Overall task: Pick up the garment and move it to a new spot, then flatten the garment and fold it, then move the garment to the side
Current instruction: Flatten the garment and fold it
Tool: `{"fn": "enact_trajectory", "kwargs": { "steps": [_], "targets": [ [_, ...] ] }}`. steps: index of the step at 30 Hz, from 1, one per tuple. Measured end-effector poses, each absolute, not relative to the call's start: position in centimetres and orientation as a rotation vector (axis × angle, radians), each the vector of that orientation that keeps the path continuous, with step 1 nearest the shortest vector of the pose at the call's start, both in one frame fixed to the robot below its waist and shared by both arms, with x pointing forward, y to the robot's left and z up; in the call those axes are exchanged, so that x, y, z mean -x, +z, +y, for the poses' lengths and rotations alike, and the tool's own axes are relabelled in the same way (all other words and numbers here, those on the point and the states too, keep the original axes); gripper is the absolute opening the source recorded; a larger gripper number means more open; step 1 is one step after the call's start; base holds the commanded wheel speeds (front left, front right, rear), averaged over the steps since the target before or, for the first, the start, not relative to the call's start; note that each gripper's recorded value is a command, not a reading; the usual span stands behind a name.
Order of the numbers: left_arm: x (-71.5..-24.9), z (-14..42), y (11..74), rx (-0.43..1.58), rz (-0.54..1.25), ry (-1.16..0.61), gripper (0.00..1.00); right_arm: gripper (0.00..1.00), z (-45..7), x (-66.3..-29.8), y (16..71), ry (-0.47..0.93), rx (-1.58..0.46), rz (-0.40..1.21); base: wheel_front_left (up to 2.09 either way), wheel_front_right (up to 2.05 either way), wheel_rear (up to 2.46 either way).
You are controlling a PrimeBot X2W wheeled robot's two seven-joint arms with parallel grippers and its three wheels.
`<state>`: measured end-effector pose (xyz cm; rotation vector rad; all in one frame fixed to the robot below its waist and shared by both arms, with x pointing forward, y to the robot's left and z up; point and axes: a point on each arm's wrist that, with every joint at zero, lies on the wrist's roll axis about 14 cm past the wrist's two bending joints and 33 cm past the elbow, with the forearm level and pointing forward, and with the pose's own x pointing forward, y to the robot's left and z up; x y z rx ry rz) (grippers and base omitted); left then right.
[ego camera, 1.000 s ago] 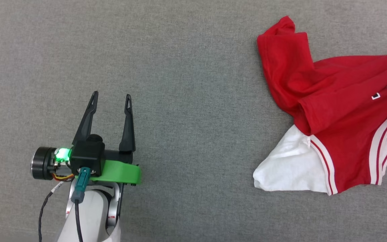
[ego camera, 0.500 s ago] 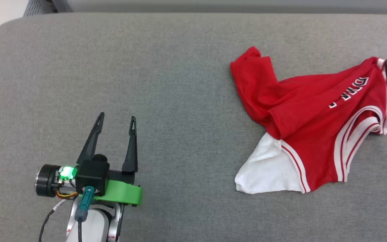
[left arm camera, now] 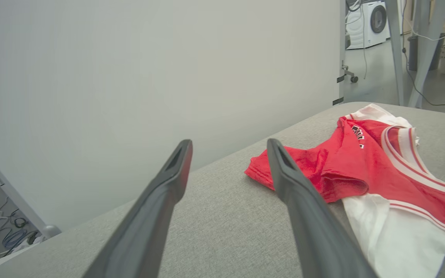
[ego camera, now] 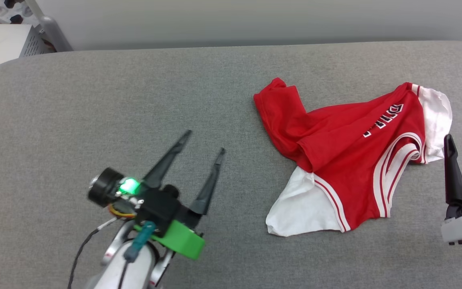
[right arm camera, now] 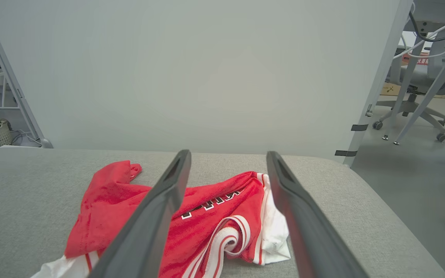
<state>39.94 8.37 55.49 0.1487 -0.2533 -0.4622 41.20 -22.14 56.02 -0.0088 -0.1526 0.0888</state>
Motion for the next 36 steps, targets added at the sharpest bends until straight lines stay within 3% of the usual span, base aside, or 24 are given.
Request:
{"fn": "enact_trajectory", "kwargs": {
  "steps": [9,17,28,36],
  "targets": [
    [-37.4,-1.4,52.0,-0.272,-0.020,-0.909,1.00,1.00,-23.0,-39.7,55.9,0.041,-0.008,-0.149,0.00,0.00,0.00],
    [-34.6,-3.7,46.7,-0.433,0.316,-1.149,1.00,1.00,-23.7,-39.5,54.7,0.017,-0.001,-0.119,0.00,0.00,0.00],
    [-34.0,-3.6,41.2,-0.670,0.617,-1.257,1.00,1.00,-24.3,-40.8,53.5,-0.006,0.007,-0.107,0.00,0.00,0.00],
    [-33.4,-2.6,37.9,-0.738,0.730,-1.286,1.00,1.00,-25.4,-41.4,52.3,-0.043,0.010,-0.092,0.00,0.00,0.00]
  ]
}}
